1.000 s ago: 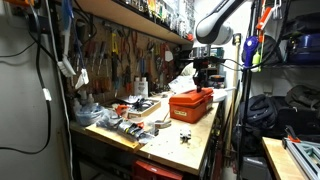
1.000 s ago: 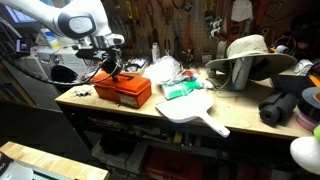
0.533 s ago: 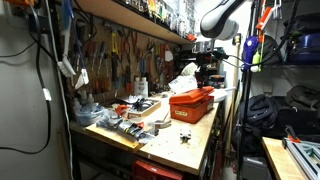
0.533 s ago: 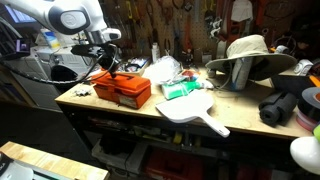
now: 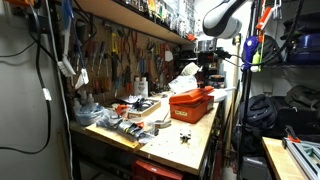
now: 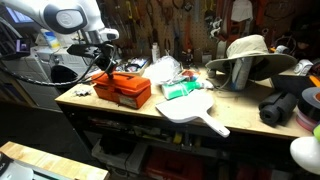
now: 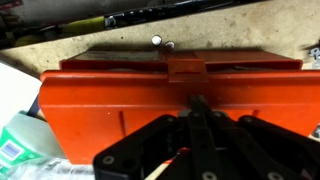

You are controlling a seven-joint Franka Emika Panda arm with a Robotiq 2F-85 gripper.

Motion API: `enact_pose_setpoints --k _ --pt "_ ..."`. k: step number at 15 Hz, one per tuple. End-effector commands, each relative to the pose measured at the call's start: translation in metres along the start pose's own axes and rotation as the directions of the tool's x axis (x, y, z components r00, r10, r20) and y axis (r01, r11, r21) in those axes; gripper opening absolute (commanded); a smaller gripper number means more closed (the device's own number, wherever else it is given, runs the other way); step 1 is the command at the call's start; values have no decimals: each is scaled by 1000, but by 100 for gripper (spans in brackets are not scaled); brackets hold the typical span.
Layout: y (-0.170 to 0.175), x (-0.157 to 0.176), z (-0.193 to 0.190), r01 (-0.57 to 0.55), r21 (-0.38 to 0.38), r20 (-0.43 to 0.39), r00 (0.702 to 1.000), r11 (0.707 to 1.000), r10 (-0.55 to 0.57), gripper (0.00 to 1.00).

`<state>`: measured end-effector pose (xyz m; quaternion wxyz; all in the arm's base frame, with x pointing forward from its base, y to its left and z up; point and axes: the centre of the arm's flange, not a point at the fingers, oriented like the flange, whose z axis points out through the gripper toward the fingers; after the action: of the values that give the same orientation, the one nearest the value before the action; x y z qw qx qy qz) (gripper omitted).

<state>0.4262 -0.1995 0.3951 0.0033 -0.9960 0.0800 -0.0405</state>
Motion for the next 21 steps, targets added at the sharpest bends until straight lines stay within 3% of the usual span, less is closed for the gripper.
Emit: enact_pose_setpoints --k 1,10,21 --pt "1 -3 16 -12 3 42 999 1000 12 0" --pt "2 6 56 -2 -7 128 992 1000 3 0" --pt "-2 22 84 23 -50 -37 999 998 -24 0"
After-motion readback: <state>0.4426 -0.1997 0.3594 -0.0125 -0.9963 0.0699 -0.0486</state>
